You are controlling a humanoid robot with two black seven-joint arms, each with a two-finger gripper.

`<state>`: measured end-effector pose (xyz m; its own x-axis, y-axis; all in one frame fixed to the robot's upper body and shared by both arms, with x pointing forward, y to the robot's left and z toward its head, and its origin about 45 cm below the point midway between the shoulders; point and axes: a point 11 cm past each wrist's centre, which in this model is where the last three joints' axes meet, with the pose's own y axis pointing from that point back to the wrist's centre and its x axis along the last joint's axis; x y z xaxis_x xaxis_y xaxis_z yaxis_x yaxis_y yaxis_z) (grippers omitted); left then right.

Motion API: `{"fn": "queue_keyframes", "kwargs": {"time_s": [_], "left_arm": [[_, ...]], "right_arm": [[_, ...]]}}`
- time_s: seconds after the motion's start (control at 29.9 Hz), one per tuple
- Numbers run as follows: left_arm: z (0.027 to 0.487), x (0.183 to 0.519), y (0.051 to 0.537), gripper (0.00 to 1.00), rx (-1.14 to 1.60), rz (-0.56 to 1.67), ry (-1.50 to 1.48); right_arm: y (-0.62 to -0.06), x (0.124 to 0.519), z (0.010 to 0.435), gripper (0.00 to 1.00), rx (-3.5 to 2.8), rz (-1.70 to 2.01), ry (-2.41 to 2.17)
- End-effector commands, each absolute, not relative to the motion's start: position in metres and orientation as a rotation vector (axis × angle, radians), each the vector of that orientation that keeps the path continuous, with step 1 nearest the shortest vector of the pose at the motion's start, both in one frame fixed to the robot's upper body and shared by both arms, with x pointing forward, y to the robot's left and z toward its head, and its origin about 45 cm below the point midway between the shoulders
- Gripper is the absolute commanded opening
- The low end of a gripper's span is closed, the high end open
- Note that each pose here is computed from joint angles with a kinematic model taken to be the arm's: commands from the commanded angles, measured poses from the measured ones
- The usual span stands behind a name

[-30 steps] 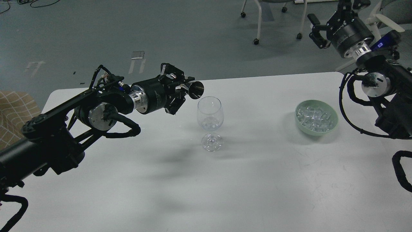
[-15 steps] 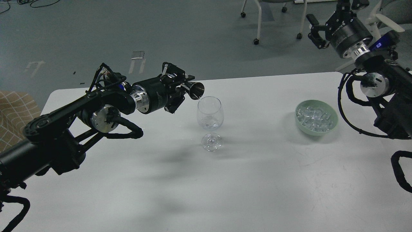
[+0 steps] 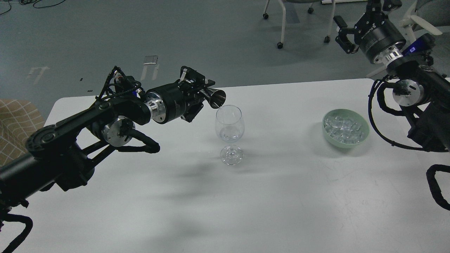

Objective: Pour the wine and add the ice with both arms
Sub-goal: 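Tilt the jigger with the left gripper to pour into the glass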

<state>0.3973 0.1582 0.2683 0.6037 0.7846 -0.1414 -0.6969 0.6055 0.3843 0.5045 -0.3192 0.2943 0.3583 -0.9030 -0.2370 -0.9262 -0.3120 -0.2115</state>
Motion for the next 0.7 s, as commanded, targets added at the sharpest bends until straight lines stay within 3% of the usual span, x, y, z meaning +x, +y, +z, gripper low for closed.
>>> {"fn": "queue_keyframes", "kwargs": {"time_s": [0.0, 0.67], "left_arm": [[0.273, 0.397, 0.156, 0.07, 0.310, 0.869, 0.254], [0.284, 0.393, 0.147, 0.07, 0.351, 0.887, 0.048]], "right_arm": [[-0.319, 0.504, 0.294, 1.00, -2.316, 0.106, 1.618], [-0.319, 0.505, 0.295, 1.00, -2.316, 0.105, 1.617]]}}
